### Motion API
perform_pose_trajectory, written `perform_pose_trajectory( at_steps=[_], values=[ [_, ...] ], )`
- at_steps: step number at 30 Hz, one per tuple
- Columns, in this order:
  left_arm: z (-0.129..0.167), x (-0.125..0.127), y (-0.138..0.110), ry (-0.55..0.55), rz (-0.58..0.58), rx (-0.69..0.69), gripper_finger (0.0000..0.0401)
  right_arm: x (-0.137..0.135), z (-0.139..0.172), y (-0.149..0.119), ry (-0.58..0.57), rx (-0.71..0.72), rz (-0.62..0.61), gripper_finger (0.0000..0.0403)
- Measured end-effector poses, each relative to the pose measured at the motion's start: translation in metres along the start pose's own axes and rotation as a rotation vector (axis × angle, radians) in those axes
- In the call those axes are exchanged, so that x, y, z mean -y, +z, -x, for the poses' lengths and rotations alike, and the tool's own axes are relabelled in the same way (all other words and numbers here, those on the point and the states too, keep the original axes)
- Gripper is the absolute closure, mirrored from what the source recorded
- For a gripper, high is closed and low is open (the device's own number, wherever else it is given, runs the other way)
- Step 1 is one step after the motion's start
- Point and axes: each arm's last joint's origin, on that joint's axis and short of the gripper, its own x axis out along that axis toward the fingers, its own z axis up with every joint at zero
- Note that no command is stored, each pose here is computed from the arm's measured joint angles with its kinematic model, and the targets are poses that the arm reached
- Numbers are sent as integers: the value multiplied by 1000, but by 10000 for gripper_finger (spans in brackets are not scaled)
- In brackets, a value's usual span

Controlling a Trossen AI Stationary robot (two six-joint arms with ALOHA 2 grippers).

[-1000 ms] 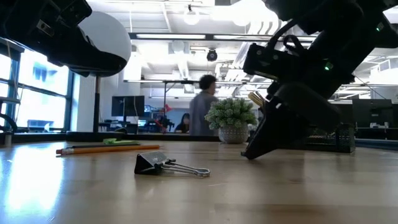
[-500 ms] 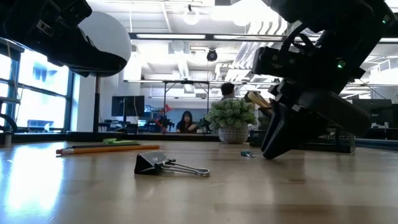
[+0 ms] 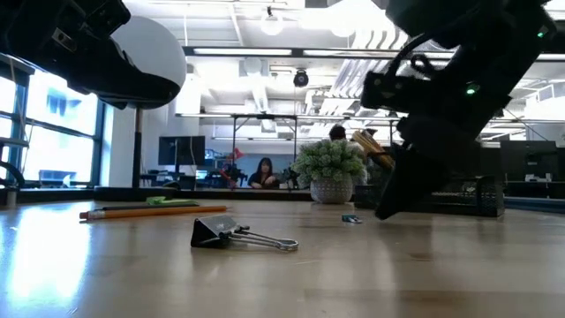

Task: Pick and place office supplies into organizer
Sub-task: Put the blue binder clip into the desk organizer

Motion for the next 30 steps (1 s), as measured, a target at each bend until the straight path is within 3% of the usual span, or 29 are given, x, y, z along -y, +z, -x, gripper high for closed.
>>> perform_pose_trajectory(
  at_steps=[5,10,21,30],
  values=[
    [0,0,0,0,0,0,400,5,-4,2,13,-53,-212,306],
    [0,0,0,0,0,0,400,6,-4,3,37,-77,-300,299],
    [0,0,0,0,1,1,400,3,-4,6,47,-30,-280,255],
    [0,0,0,0,1,1,400,7,-8,16,53,33,-252,263]
  ],
)
